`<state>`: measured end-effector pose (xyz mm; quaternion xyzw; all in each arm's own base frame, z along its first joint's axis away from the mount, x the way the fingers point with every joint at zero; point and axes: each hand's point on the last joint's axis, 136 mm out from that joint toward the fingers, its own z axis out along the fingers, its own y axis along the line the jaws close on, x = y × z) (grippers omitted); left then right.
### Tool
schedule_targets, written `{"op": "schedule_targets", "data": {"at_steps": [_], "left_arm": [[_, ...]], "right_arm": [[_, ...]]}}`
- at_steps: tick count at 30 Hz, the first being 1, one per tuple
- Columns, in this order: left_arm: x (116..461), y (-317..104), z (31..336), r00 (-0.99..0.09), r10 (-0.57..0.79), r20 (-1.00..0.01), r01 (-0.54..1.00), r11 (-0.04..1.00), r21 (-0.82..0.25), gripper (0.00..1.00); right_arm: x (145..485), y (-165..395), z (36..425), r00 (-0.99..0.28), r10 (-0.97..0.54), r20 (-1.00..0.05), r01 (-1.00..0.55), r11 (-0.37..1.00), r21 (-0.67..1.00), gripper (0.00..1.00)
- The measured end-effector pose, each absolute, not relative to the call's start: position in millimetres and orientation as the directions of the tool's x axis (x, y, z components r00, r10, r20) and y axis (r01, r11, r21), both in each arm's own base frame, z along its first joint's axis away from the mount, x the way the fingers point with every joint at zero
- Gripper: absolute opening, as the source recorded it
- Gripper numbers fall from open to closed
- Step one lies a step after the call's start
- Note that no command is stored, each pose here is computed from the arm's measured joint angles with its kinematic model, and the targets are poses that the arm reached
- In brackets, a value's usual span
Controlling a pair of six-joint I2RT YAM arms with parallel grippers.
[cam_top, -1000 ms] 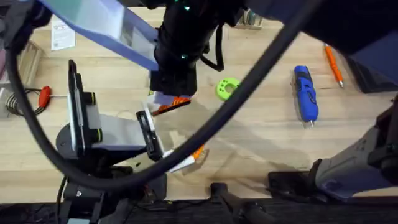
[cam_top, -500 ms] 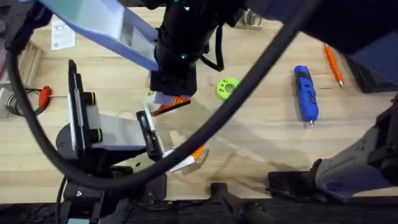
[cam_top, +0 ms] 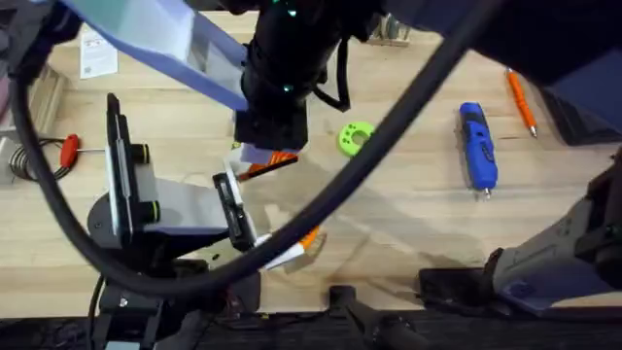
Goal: Pick up the gripper from the table and insert it into the empty holder that is missing its gripper. Then pick up a screw, insert it into the mounting hole, and use the screwdriver to tighten it. Finally, clean up the table by picking up the vegetable and placing it into the bucket.
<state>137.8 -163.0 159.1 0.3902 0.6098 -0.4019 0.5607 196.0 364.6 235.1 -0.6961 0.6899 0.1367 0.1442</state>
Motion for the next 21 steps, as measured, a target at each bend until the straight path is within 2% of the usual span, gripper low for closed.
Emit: {"op": "schedule_targets", "data": {"at_steps": [21], "left_arm": [[136.8, -163.4, 159.0, -0.075, 0.022, -0.997, 0.928, 0.367, -0.062, 0.985]], "right_arm": [[195.7, 366.1, 225.5, 0.004, -0.93, -0.369, -1.0, -0.008, 0.01, 0.005]]}}
